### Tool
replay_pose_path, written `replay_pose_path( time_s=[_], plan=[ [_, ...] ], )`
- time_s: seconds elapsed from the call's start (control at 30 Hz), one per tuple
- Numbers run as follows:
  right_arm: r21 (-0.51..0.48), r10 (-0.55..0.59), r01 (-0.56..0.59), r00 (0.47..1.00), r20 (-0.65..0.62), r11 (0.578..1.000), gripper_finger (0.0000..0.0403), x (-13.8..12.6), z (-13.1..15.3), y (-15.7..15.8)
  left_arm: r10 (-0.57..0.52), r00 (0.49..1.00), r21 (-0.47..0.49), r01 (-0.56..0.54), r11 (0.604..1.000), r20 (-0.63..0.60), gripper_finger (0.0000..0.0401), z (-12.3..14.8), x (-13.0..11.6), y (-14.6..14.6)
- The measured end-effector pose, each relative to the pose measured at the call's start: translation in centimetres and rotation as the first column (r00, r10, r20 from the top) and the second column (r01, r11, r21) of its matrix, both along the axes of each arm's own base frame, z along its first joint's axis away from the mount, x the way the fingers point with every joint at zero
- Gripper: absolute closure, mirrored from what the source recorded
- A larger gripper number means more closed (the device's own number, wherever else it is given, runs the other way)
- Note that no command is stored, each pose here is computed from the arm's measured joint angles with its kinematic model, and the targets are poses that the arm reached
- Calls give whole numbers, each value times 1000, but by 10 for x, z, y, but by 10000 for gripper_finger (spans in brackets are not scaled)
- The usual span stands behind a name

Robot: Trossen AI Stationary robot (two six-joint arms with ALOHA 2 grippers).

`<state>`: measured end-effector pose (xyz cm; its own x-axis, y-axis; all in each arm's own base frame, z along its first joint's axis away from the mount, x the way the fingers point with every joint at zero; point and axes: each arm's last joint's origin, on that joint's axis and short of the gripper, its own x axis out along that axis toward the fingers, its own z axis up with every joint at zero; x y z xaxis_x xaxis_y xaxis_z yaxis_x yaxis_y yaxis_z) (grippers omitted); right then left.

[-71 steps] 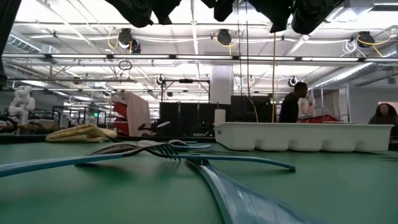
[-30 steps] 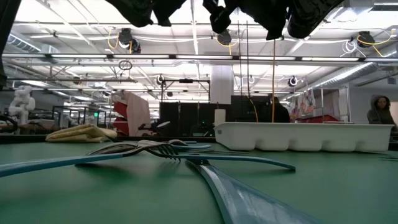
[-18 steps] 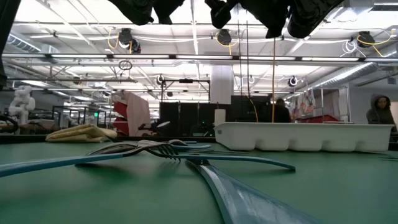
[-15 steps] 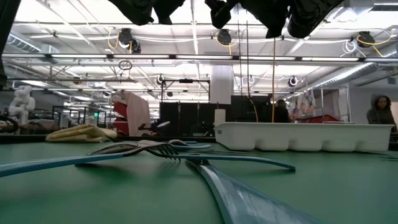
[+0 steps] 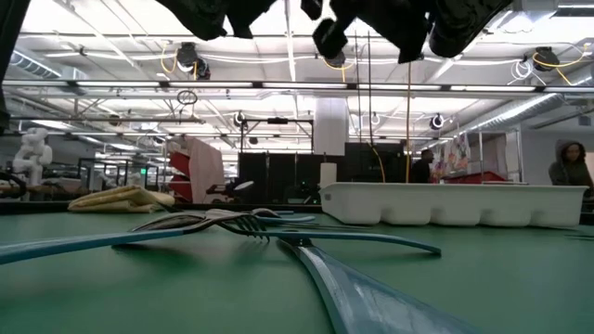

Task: Sort silverware
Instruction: Put the blue fork into the silverware organizer

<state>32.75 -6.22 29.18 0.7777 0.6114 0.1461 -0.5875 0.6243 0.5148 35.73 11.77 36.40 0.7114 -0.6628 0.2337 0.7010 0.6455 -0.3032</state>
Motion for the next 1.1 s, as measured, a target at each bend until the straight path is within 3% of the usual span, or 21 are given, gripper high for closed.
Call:
replay_pose_path(
  time_s=[0.13, 0.3, 0.53, 0.63, 0.73, 0.83, 1.0, 1.1],
  plan=[
    [8, -72, 73, 989, -128, 997, 295, -2, -13, -20, 40, 998, -42, -42, 998, -51, 398, -4, -2, 15],
    [47, -113, 139, 924, -364, 989, 268, -18, -31, -49, 140, 982, -103, -153, 983, -124, 399, -8, -8, 38],
    [30, -161, 226, 776, -610, 974, 266, -87, -28, -73, 267, 910, -141, -323, 936, -316, 399, -29, -13, 67],
    [-61, -264, 303, 697, -667, 951, 266, -122, -17, -69, 371, 843, -86, -434, 897, -390, 400, -43, -10, 68],
    [-187, -401, 388, 599, -693, 902, 266, -153, -4, -59, 452, 775, 14, -498, 867, -441, 400, -61, 0, 60],
    [-297, -532, 470, 515, -672, 831, 266, -176, 9, -46, 474, 754, 56, -507, 860, -454, 400, -77, 13, 53],
    [-415, -699, 583, 431, -570, 698, 266, -202, 28, -29, 485, 720, 85, -515, 853, -497, 400, -116, 38, 44],
    [-440, -747, 620, 415, -519, 650, 266, -214, 35, -21, 510, 699, 142, -515, 845, -500, 400, -139, 48, 42]
  ],
)
